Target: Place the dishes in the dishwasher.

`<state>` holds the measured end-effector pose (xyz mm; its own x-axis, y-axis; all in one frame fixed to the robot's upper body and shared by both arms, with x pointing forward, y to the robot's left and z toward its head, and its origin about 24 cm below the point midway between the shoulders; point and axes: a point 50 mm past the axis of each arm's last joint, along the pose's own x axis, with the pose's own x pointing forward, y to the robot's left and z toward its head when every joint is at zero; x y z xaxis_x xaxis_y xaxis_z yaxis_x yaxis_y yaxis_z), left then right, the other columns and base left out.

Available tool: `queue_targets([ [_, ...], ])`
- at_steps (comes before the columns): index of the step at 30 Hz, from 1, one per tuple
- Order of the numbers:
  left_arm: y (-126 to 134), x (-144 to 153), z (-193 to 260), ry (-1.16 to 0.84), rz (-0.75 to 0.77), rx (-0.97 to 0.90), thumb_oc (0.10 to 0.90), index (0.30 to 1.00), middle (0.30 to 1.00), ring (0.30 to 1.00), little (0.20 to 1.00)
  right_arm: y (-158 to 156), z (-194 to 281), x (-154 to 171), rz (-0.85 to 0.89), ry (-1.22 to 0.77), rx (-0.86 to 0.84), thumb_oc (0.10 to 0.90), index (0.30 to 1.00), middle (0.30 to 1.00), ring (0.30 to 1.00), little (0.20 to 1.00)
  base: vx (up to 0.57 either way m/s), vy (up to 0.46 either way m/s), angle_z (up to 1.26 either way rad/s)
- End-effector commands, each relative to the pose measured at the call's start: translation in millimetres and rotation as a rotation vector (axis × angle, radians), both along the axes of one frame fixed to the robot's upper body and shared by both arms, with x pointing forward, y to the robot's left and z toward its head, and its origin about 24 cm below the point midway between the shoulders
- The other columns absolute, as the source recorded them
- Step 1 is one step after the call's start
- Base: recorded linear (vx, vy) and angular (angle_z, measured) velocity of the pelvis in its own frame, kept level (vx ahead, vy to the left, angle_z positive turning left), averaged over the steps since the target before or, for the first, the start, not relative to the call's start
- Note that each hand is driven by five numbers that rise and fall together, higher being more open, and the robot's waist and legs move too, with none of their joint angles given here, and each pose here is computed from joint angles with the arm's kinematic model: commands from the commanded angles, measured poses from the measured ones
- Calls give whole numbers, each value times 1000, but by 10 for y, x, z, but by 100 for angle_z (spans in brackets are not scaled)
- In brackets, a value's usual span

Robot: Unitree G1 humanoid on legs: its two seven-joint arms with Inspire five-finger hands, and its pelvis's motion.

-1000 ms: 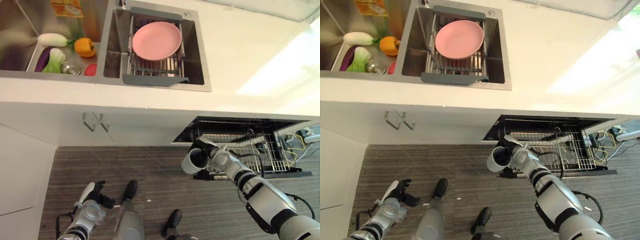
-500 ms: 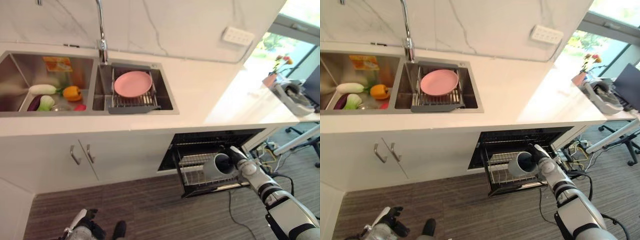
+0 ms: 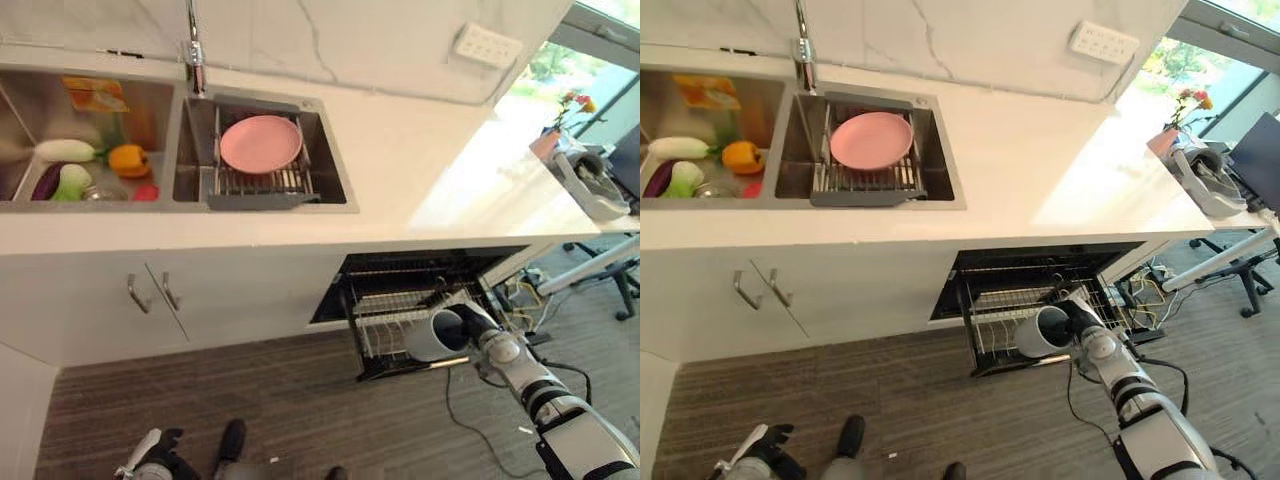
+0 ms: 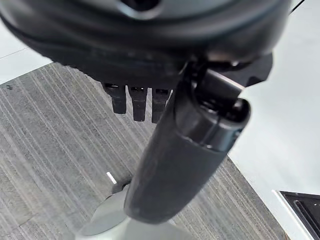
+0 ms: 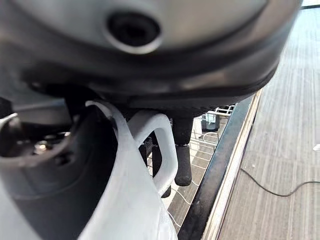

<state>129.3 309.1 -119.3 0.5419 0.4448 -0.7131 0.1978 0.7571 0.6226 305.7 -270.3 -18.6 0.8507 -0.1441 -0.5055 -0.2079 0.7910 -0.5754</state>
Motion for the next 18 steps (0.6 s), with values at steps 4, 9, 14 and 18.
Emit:
queue_targets([
  [4, 241, 254, 231, -86, -27, 108, 800, 900, 900, 900, 900, -64, 246, 208, -23, -59, -114, 800, 900, 900, 900, 900, -9, 31, -1],
  [9, 194, 259, 204, -78, -43, 117, 800, 900, 900, 900, 900, -91, 272, 223, -51, -76, -135, 800, 900, 900, 900, 900, -2, 18, 3],
  [14, 195, 294, 224, -87, -58, 135, 800, 900, 900, 900, 900, -233, 363, 231, -125, -109, -137, 800, 900, 900, 900, 900, -9, 11, 3],
  [18, 143, 383, 233, -88, -83, 139, 800, 900, 900, 900, 900, -228, 361, 228, -131, -118, -140, 800, 900, 900, 900, 900, 0, 0, 0],
])
